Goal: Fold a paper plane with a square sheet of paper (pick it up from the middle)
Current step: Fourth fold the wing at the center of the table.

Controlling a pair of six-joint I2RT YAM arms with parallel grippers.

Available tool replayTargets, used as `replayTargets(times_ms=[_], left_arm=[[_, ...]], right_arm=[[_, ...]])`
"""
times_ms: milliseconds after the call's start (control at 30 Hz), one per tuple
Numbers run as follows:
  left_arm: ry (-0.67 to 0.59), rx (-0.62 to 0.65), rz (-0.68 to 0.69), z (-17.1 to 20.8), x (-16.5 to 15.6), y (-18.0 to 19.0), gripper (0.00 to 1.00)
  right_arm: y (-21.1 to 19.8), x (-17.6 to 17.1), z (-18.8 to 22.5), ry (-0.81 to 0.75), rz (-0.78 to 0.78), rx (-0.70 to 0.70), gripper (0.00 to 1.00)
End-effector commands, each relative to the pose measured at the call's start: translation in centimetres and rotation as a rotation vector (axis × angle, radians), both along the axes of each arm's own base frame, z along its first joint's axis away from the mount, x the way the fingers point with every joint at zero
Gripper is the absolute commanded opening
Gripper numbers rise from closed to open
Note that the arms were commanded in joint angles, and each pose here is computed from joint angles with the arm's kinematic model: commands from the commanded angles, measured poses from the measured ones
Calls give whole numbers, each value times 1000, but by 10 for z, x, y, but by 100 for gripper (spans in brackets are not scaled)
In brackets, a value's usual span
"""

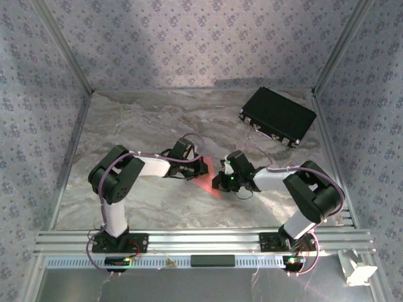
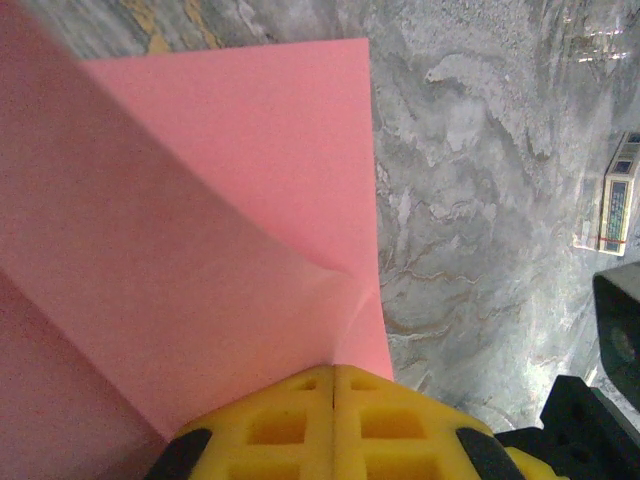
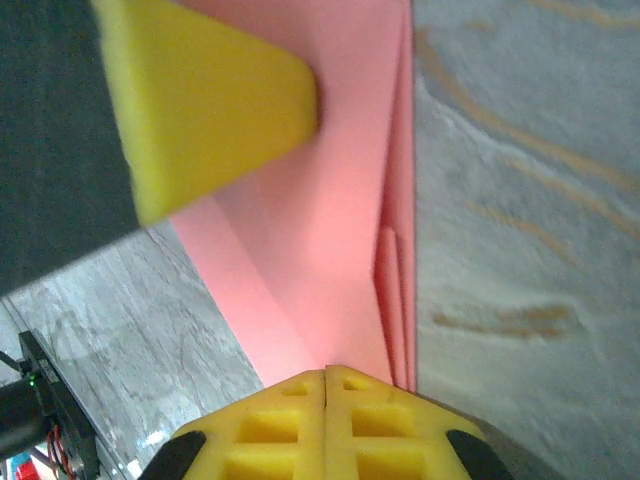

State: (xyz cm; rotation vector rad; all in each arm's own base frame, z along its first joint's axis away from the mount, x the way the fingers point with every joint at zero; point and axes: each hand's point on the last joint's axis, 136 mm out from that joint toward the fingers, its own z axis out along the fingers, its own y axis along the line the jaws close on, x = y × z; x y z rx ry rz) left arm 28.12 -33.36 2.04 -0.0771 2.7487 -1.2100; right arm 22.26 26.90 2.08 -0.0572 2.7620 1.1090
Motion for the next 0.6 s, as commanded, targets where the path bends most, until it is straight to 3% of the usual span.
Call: replayTargets(times_ms=[0, 200, 400, 567], left_arm=[[70, 152, 24, -45, -14, 30, 0], [68, 145, 23, -44, -13, 29, 0], [67, 141, 25, -43, -13, 28, 0], [68, 140, 22, -43, -14, 28, 0]], right_arm=[[-20, -30, -16, 97, 20, -81, 0], [-27, -28, -4, 60, -11, -71, 0], [0, -3, 34, -17, 16, 24, 0], [16, 13, 29, -9, 23, 35, 0]])
